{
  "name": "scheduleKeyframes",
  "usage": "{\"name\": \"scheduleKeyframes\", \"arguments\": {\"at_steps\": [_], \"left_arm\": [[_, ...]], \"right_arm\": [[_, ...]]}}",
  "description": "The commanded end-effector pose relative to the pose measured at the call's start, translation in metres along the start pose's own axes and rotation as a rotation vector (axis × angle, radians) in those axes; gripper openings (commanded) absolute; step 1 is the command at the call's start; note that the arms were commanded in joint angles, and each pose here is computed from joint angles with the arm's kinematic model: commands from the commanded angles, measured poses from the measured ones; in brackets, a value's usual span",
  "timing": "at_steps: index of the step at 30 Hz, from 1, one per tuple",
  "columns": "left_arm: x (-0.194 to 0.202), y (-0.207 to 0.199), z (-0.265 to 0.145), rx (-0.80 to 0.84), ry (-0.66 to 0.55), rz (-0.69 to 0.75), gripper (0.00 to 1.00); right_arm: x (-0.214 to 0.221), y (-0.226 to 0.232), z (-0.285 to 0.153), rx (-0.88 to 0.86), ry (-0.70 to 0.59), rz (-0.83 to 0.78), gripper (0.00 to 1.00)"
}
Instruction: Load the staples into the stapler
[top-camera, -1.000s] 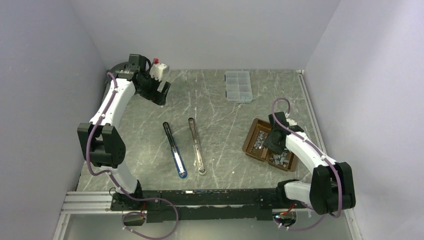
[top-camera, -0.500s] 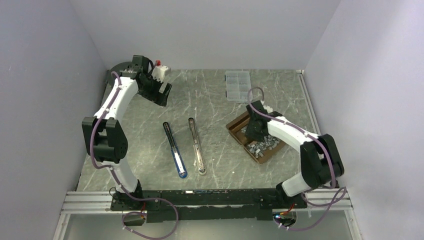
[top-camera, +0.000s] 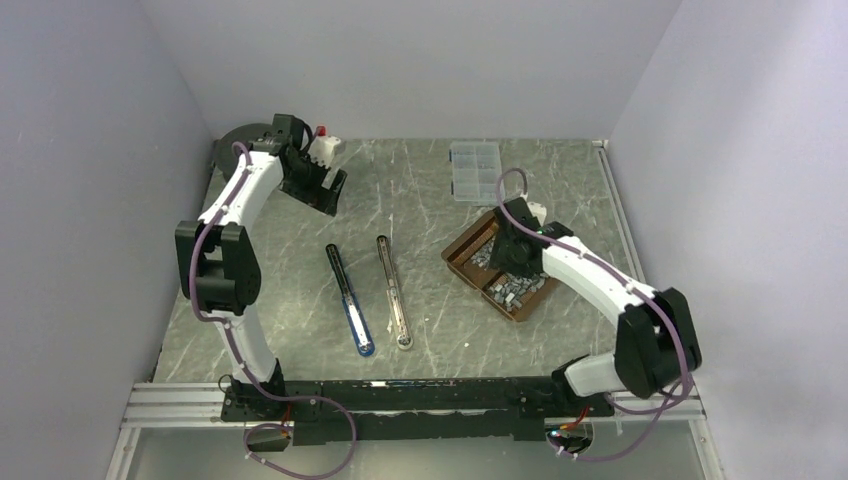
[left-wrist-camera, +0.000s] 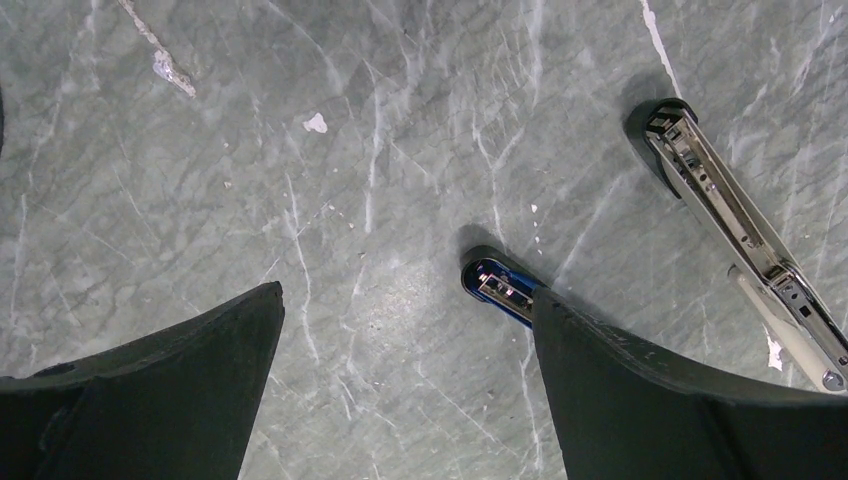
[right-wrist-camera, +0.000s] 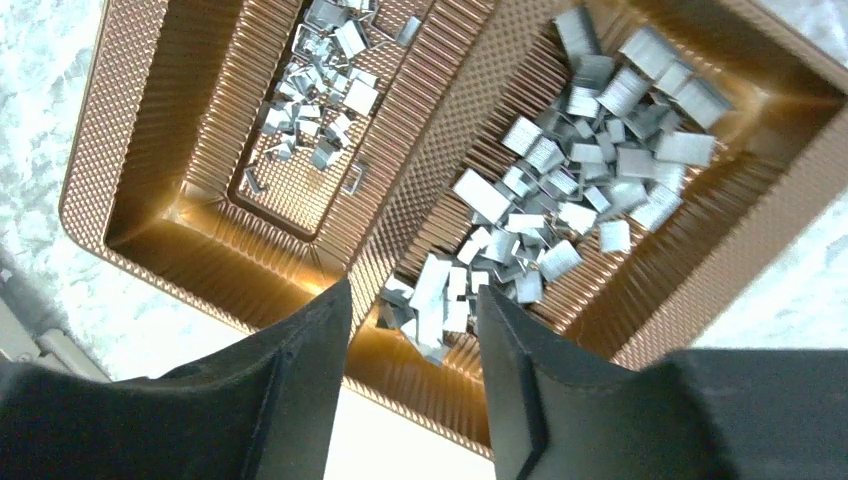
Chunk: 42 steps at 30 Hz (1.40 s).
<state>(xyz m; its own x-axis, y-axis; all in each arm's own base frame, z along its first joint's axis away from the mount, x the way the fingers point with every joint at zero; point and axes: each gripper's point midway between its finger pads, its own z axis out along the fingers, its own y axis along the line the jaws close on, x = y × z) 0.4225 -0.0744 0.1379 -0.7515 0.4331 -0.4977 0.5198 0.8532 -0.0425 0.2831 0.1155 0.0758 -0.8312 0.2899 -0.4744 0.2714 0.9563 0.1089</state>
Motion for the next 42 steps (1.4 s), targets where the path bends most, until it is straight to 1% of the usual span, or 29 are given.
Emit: {"name": "scheduleKeyframes", "arguments": {"at_steps": [1,7,14,17,21,32,33,38,40,42], "left_arm": [[-0.023,0.0,-0.01,0.012,-0.07,0.003,0.99],[-0.029,-0.001,-0.019,0.009,-0.084,0.012,0.99],[-0.029,0.0,-0.024,-0.007,-0.089,0.021,0.99],[-0.028,0.002,-0.026,-0.018,-0.088,0.025,0.99],[-0.028,0.002,-0.03,-0.027,-0.092,0.028,1.0],[-0.028,0.002,-0.037,-0.041,-0.101,0.04,1.0],[-0.028,0.002,-0.037,-0.041,-0.103,0.04,0.99],[-0.029,0.002,-0.039,-0.045,-0.105,0.041,1.0],[-0.029,0.002,-0.041,-0.046,-0.106,0.041,0.99],[-0.029,0.002,-0.044,-0.048,-0.107,0.041,0.99]], "right_arm": [[0.009,-0.023,-0.013,0.051,-0.012,0.017,0.5],[0.031,-0.034,-0.001,0.083,0.038,0.041,0.48],[0.044,-0.037,0.009,0.086,0.067,0.046,0.47],[0.048,-0.039,0.012,0.09,0.072,0.047,0.44],[0.049,-0.041,0.016,0.099,0.072,0.048,0.35],[0.052,-0.044,0.023,0.121,0.079,0.042,0.32],[0.052,-0.045,0.023,0.124,0.077,0.044,0.3],[0.048,-0.045,0.019,0.114,0.059,0.049,0.14],[0.044,-0.044,0.015,0.113,0.047,0.045,0.12],[0.037,-0.045,0.01,0.114,0.028,0.04,0.11]]}}
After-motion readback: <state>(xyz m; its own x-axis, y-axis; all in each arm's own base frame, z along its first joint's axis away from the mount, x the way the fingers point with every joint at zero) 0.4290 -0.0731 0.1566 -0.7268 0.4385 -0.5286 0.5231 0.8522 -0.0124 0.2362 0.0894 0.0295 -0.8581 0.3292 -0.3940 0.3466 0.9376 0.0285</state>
